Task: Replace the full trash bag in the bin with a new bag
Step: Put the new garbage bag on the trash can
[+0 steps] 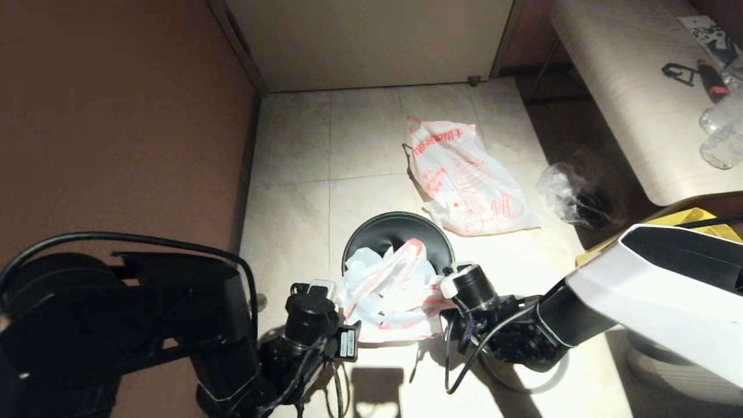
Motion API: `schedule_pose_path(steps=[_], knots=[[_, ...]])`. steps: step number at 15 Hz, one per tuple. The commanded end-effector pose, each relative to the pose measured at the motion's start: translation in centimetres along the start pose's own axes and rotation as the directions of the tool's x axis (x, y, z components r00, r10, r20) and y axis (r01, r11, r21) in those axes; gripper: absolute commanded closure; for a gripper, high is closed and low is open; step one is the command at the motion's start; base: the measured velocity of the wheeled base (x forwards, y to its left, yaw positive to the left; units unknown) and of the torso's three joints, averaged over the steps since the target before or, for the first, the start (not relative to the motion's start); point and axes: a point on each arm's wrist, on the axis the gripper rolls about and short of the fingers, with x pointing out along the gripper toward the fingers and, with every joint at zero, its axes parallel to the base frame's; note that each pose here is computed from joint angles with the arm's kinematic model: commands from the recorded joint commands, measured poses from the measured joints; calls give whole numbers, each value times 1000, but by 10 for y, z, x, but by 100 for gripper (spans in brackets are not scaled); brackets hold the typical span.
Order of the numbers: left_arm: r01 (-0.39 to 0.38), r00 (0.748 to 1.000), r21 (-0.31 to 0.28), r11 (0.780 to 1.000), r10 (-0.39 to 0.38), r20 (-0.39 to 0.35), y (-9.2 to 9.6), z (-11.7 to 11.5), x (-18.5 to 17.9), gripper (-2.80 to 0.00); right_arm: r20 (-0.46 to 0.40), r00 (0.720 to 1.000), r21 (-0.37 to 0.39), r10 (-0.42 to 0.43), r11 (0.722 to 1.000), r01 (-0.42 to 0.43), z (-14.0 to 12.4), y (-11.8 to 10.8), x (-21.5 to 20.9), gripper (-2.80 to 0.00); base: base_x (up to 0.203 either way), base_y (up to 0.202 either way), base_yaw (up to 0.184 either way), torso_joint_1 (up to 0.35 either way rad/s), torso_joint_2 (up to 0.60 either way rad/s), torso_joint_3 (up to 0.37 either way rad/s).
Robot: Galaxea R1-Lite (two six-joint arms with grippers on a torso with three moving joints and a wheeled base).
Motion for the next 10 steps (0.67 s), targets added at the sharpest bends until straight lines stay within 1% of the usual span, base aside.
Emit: schedule_pose_path(steps=[1,2,3,4,6,7,9,10], knots=[[6,998,-36,999,-4,55,10,17,-32,-280,1,1000,1,-3,1000,3,-1,0,1,0,0,0,0,0,0,0],[23,997,-52,998,-20,69,9,21,-43,-280,-1,1000,0,-4,1000,4,-1,0,2,0,0,0,0,0,0,0],[49,997,-58,997,-45,57,2,21,-51,-280,-1,1000,2,-5,1000,5,-1,0,4,0,0,0,0,0,0,0],[74,997,-74,994,-73,16,-10,20,-57,-280,-2,1000,2,-7,1000,7,-2,1,5,0,0,0,0,0,0,0],[69,994,-145,987,-80,-70,-26,27,-58,-280,-3,1000,-1,-14,1000,14,-3,1,6,0,0,0,0,0,0,0],[61,992,-177,982,-80,-102,-33,32,-58,-280,-2,1000,1,-15,1000,15,-2,1,8,0,0,0,0,0,0,0],[42,987,-230,972,-77,-144,-44,45,-56,-280,-4,1000,5,-21,1000,21,-2,-1,12,0,0,0,0,0,0,0],[32,986,-258,966,-73,-152,-49,53,-50,-280,-6,1000,8,-25,1000,25,-2,-2,14,0,0,0,0,0,0,0]])
